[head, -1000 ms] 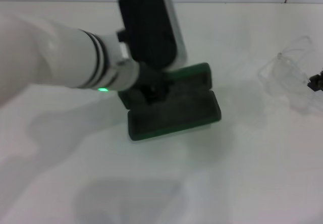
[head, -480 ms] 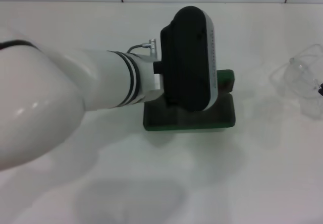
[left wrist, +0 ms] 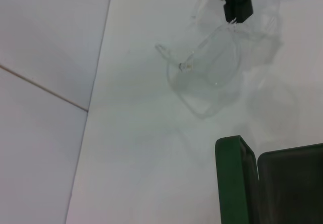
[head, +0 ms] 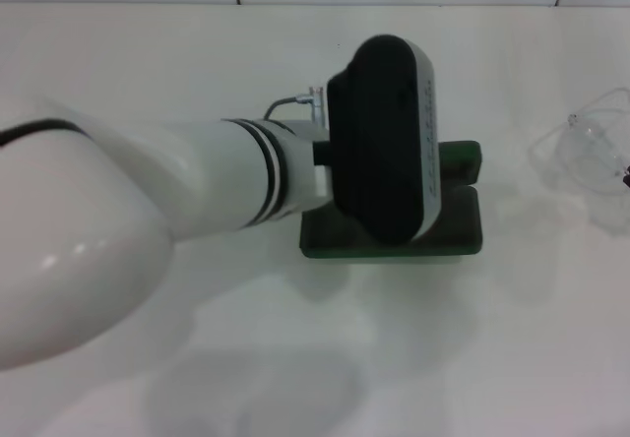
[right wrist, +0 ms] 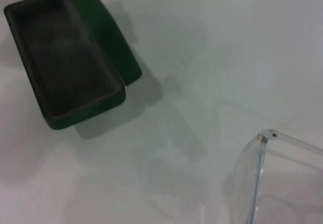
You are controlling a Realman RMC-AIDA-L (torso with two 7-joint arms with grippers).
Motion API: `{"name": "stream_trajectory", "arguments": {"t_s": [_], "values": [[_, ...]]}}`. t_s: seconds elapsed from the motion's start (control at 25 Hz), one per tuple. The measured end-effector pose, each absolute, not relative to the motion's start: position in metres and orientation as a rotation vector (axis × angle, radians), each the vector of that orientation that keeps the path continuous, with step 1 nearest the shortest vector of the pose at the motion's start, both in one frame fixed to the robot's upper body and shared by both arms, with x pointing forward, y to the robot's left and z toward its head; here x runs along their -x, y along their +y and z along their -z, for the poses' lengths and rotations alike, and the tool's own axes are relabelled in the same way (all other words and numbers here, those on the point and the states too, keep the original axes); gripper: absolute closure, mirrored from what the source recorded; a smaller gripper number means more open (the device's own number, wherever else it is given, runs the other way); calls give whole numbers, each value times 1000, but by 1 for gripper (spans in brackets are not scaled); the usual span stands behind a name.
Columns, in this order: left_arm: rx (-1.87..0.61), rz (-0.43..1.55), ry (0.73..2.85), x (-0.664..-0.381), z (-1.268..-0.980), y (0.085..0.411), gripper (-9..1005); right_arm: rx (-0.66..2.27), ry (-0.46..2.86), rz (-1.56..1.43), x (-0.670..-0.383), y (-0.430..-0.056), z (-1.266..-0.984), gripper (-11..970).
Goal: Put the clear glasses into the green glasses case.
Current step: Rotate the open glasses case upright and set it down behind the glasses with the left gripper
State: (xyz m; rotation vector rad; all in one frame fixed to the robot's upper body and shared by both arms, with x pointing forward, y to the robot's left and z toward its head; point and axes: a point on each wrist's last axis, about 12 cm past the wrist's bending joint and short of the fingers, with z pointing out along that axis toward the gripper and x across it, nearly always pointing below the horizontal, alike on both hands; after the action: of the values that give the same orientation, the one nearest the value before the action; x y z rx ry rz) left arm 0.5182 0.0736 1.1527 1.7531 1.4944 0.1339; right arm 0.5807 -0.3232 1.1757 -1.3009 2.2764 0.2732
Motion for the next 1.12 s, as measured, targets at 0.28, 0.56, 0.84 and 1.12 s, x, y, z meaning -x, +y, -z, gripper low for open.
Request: {"name": "stream_trajectory", "arguments": {"t_s": [0.28, 0.56, 0.84, 1.12], "values": [[-1769, -127, 1442, -514, -1144, 66, 821, 1308, 2277, -275, -580, -324, -1174, 910], [-1751, -139, 1406, -517, -1140, 66, 822, 1300, 2281, -274, -579, -326, -1173, 911], [-1766, -164, 1381, -516, -1130, 72, 823, 1295, 2280, -277, -579, -327, -1174, 911], [-1770, -166, 1386, -516, -1128, 73, 824, 1300, 2275, -277, -580, -326, -1176, 911]]}}
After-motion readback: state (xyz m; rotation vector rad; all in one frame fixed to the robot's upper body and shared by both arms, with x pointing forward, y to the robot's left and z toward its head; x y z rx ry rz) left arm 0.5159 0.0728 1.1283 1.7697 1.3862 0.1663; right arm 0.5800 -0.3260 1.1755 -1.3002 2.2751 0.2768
